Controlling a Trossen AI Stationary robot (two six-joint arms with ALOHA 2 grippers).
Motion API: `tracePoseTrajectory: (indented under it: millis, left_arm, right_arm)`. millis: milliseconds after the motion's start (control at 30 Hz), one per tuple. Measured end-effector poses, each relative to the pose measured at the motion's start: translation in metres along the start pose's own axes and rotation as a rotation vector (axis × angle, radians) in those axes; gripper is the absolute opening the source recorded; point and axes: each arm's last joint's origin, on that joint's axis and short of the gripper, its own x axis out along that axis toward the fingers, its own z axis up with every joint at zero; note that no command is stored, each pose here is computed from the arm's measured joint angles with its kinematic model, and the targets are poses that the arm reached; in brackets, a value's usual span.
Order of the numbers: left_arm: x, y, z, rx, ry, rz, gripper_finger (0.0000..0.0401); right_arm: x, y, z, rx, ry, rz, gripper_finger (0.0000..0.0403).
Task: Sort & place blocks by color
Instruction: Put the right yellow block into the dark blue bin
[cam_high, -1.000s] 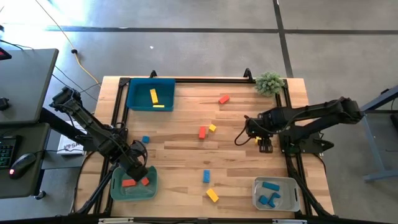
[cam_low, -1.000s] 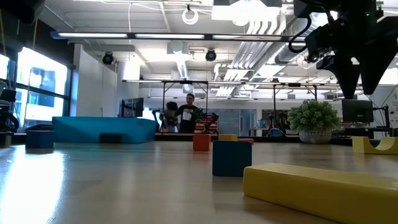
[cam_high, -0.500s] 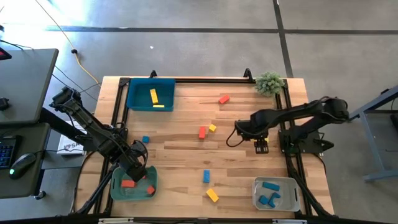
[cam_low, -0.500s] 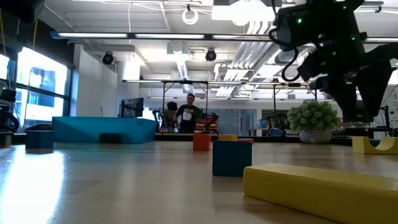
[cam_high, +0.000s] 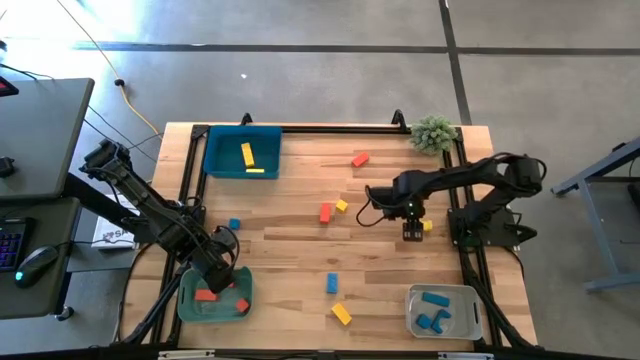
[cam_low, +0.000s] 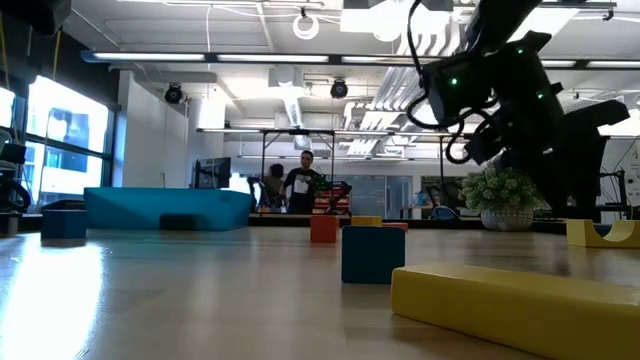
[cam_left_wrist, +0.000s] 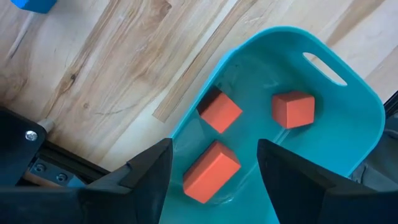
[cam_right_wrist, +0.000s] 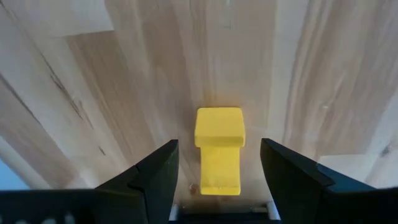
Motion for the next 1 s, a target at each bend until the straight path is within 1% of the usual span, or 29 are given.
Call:
tracePoseTrajectory:
  millis: [233,567,633,800,967,1000]
  left_arm:
    - [0.000,0.000,0.000,0.008,0.000,0.000,0.0225]
    - [0.000,0.000,0.000,0.018,0.000,0.000,0.0225]
    - [0.000,0.000,0.000,0.019,0.000,0.000,0.0225]
    - [0.000,0.000,0.000,0.018,0.000,0.000,0.0225]
    - [0.000,0.000,0.000,0.019,0.000,0.000,0.0225]
    - [0.000,0.000,0.000,0.019,0.000,0.000,0.0225]
  right_arm:
    - [0.010,-0.007,0.008,0.015,0.038,0.007,0.0213]
    - [0.026,-0.009,0.017,0.013,0.102,-0.003,0.0212]
    - [0.028,-0.010,0.018,0.006,0.116,-0.002,0.0207]
    - [0.032,-0.010,0.020,-0.002,0.133,-0.001,0.0173]
    - [0.032,-0.010,0.020,0.004,0.133,0.009,0.0110]
    - [0.032,-0.011,0.020,0.006,0.133,0.013,0.0103]
